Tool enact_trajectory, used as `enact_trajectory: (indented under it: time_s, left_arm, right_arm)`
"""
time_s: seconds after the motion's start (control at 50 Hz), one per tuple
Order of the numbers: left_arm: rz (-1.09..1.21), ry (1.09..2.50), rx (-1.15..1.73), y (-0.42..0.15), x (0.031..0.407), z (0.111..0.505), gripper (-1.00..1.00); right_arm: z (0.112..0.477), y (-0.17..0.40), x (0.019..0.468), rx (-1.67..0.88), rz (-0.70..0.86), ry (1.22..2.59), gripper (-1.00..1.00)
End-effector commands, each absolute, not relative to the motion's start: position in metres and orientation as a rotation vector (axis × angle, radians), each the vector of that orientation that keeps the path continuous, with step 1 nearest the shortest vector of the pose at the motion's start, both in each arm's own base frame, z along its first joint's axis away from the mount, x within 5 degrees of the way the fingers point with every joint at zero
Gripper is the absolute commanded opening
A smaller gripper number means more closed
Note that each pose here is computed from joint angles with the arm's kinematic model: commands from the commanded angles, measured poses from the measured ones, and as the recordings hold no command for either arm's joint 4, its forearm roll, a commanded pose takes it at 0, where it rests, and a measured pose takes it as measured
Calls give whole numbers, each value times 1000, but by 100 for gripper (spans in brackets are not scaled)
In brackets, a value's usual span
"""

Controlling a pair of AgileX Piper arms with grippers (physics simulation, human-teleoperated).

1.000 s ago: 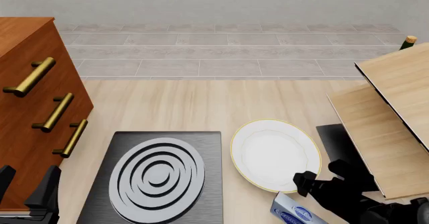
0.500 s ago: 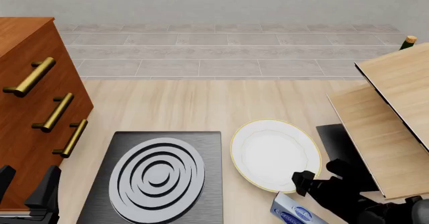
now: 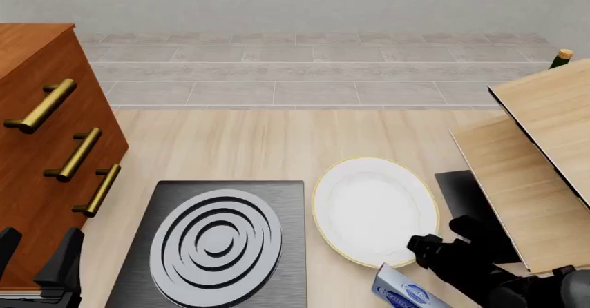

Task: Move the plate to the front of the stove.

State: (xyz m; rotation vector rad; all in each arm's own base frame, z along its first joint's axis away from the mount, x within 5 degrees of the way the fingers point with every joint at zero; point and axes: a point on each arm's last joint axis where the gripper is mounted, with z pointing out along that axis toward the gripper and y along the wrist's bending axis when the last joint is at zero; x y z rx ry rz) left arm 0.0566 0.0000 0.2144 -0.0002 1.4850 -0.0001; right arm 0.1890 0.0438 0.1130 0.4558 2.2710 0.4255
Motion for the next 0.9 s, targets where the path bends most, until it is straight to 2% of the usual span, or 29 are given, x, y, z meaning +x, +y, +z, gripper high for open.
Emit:
enact_trajectory:
  time_s: [0.02,0.38,0.9]
  left_arm:
    - [0,1485,0,0,57,214,100]
    - [0,1485,0,0,57,214,100]
    - [0,1485,0,0,57,214,100]
  right_arm:
    - [107,44,185,460,424,2325,-100]
    - [110,45,181,499,464,2288,-100]
    - [153,48,185,500,558,2139,-100]
